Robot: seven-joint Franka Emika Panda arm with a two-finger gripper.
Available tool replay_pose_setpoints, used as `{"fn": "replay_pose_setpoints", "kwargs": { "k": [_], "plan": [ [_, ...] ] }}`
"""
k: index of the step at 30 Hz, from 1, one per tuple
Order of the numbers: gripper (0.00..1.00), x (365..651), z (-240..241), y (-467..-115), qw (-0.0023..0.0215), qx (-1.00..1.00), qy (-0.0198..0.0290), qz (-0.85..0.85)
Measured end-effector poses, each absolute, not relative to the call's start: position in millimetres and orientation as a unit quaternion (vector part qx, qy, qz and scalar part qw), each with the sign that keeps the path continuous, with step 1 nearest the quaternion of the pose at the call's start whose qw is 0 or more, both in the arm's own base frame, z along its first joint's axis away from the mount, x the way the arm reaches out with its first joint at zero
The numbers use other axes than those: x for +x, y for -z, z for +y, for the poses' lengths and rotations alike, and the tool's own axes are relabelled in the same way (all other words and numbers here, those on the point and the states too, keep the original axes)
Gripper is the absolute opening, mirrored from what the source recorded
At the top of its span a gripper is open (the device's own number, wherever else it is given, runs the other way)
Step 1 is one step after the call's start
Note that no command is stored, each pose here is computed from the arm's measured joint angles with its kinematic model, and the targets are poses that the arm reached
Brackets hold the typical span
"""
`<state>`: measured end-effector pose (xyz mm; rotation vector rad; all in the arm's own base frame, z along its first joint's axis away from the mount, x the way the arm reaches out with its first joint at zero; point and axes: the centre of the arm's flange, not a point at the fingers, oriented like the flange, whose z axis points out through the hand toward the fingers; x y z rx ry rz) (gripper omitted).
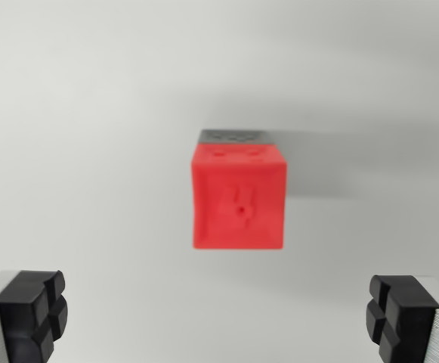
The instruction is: Destack cube
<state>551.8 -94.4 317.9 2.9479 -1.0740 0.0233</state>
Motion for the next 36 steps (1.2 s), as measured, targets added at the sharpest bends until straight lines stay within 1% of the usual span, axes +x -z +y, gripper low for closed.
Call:
{"fn": "replay_pose_setpoints", "kwargs": {
  "k": [4, 8, 11, 15, 18, 26, 31, 36],
  "plan": [
    [1.0, 546.4, -101.9, -302.2, 0.0022, 0.942, -0.002, -0.336],
    [1.0, 542.3, -108.2, -288.5, 0.0022, 0.943, 0.0017, -0.332],
    [1.0, 542.2, -109.2, -276.1, 0.0022, 0.943, 0.0016, -0.332],
    [1.0, 542.8, -108.4, -258.5, 0.0024, 0.944, 0.0028, -0.331],
    [1.0, 542.8, -108.4, -244.2, 0.0027, 0.944, 0.0028, -0.331],
    [1.0, 542.2, -108.3, -213.1, 0.0025, 0.944, 0.0025, -0.331],
    [1.0, 541.5, -108.1, -197.2, 0.0023, 0.944, 0.0028, -0.331],
    [1.0, 541.3, -107.9, -184.6, 0.0027, 0.944, 0.0028, -0.331]
  ]
}}
